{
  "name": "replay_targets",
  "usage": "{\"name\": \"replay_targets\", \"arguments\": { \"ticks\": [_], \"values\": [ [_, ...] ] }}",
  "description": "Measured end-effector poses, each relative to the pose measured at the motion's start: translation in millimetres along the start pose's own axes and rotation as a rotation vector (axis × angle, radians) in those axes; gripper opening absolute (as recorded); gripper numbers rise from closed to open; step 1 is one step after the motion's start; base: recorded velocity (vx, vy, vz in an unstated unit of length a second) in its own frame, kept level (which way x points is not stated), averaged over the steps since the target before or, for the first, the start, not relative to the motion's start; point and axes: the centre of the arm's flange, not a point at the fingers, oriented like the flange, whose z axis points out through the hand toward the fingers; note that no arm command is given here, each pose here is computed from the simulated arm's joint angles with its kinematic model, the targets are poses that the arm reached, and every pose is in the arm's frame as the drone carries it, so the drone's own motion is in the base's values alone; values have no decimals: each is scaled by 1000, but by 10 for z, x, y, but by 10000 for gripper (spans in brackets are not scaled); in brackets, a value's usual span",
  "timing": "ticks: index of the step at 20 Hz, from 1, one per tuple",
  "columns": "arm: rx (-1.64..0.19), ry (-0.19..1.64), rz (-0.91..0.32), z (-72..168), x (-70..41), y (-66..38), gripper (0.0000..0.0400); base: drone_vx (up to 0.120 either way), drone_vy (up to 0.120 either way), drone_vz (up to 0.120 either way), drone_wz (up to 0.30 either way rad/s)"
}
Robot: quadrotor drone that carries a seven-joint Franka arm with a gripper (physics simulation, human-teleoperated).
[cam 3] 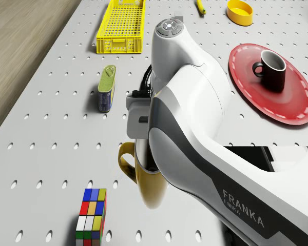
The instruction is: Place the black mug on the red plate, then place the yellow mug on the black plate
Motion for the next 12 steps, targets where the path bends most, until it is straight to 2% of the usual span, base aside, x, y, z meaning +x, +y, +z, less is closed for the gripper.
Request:
{"name": "replay_targets", "arguments": {
  "ticks": [12],
  "values": [
    [0, 0, 0, 0, 0, 0, 110, 120, -120, 0, 0]
  ]
}}
